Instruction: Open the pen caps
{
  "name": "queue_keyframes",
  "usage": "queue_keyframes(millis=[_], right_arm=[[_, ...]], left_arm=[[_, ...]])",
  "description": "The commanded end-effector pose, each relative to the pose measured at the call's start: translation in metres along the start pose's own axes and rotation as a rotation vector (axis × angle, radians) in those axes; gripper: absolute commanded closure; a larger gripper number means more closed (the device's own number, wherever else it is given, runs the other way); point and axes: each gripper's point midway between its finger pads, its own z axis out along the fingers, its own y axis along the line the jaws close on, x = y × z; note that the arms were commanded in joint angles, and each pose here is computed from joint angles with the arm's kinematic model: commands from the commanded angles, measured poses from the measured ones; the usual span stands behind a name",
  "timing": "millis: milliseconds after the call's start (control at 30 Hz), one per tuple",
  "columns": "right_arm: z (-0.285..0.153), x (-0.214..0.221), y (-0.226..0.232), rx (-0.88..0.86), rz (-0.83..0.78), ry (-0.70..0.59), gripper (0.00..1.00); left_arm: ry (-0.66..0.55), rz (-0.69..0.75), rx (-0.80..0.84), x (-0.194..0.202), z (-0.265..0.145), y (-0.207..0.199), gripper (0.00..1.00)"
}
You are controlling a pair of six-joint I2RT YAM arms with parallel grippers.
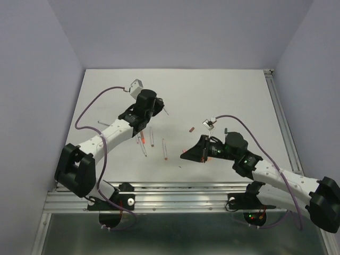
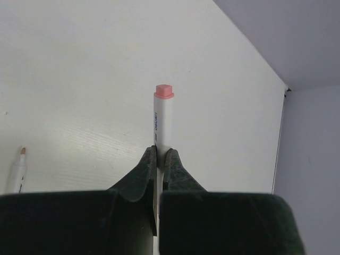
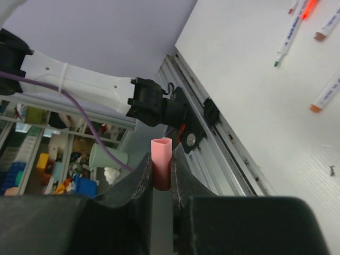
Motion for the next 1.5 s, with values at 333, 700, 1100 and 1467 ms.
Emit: queue_keyframes(millis=[333,700,1100,1467], right_arm=[[-0.072,-0.042,-0.169,1.023,-0.094,-0.148,0.97],[-0.076,-0.030,-0.217,1.189,-0.102,-0.072,0.89],[-0.076,-0.034,-0.211,1.181,-0.087,-0.092,0.58],[-0.074,-0.079,-0.135,0.999,-0.108,-0.244,0.37]], left_arm=[[0.157,0.269,-0.232,0.026,-0.048,0.099,1.00],[0.286,0.345,-0.340,0.067,-0.042,0.152,1.00],[0.347,0.377,-0.374,0.080,-0.037,0.162,0.53],[0.239,0.339,-0.113,0.036,-0.070,0.087,0.11]])
